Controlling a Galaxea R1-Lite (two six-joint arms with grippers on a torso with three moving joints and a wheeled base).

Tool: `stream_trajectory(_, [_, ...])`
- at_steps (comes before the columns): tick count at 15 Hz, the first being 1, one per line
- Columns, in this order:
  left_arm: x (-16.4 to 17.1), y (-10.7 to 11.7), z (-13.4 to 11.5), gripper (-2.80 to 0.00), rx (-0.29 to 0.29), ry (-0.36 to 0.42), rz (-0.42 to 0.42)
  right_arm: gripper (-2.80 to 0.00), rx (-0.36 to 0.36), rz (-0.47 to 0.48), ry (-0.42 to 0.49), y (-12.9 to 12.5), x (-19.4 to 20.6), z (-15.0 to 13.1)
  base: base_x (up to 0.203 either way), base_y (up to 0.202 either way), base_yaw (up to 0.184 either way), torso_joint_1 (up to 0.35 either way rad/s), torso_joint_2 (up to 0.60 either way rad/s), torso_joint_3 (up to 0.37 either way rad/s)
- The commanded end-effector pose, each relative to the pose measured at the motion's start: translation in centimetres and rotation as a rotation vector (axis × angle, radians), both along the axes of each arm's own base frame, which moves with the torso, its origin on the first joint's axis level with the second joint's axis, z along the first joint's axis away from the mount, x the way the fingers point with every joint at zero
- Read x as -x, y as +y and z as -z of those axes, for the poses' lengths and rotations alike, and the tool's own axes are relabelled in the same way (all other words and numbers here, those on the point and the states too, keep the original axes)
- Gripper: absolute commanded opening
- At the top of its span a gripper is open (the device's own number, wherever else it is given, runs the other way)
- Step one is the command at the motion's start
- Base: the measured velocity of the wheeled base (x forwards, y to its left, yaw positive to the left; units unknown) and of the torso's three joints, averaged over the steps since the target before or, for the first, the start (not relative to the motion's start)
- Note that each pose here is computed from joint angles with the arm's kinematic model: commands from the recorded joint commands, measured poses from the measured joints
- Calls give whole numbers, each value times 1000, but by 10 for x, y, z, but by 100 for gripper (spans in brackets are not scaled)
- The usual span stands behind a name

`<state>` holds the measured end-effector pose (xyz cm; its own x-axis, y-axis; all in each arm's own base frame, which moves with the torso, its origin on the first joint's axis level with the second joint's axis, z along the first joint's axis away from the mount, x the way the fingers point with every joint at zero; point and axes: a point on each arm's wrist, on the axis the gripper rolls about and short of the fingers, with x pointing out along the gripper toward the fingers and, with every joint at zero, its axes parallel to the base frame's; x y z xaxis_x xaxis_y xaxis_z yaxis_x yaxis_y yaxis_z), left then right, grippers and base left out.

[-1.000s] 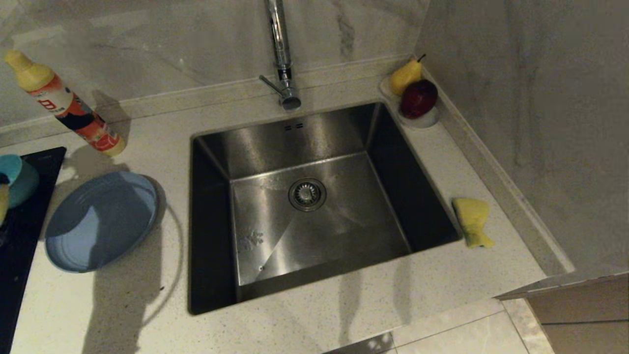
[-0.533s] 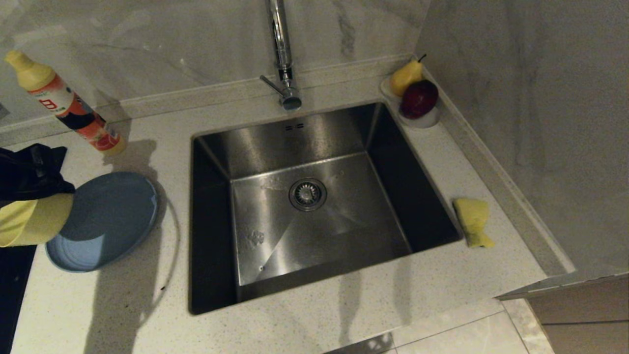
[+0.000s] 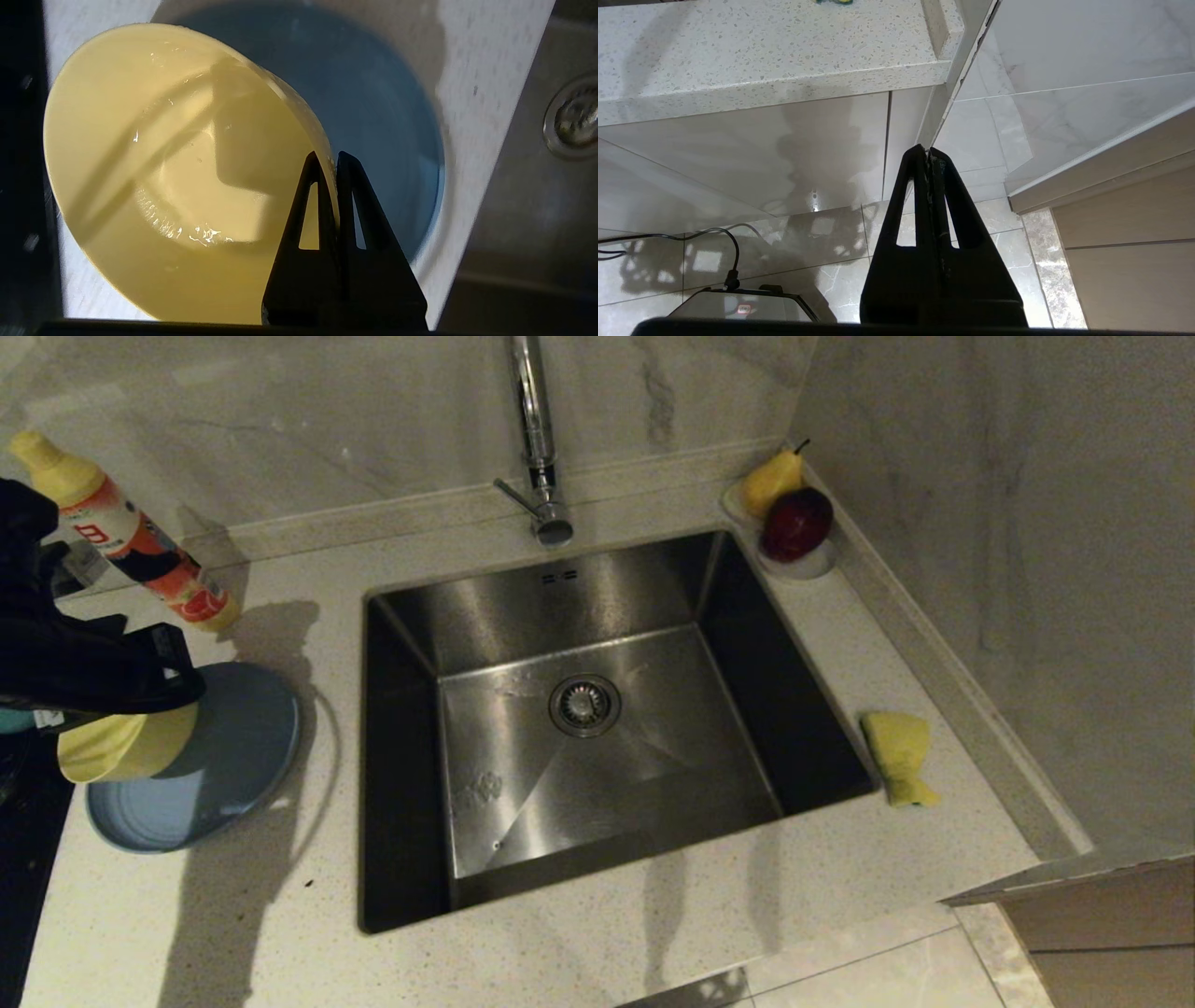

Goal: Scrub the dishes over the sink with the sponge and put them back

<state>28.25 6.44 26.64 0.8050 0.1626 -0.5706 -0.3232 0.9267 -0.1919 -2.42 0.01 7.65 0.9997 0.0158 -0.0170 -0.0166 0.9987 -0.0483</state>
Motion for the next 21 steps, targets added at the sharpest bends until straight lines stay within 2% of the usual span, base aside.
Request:
stream_trajectory(1, [-11,0,15,-280,7,19,6,-280,1,-1,-2,0,0,0,0,0,0,0,0,0])
stream_trajectory(7, [-20,-15,16,-280,12,14,46,-280,1,-1,-2,0,0,0,0,0,0,0,0,0])
stream_trajectory(9, [-22,-17,18,-280,-12,22,22,-280,1,-1,-2,0,0,0,0,0,0,0,0,0])
stream_trajectory(18, [-26,-17,27,-280,-35,61,-3,-280,1,-1,-2,0,0,0,0,0,0,0,0,0])
stream_trajectory(19, [-26,-17,25,0,-40,52,-12,-280,1,-1,-2,0,0,0,0,0,0,0,0,0])
stream_trajectory(21, [-23,-17,16,0,-39,22,-16,-280,1,-1,-2,0,0,0,0,0,0,0,0,0])
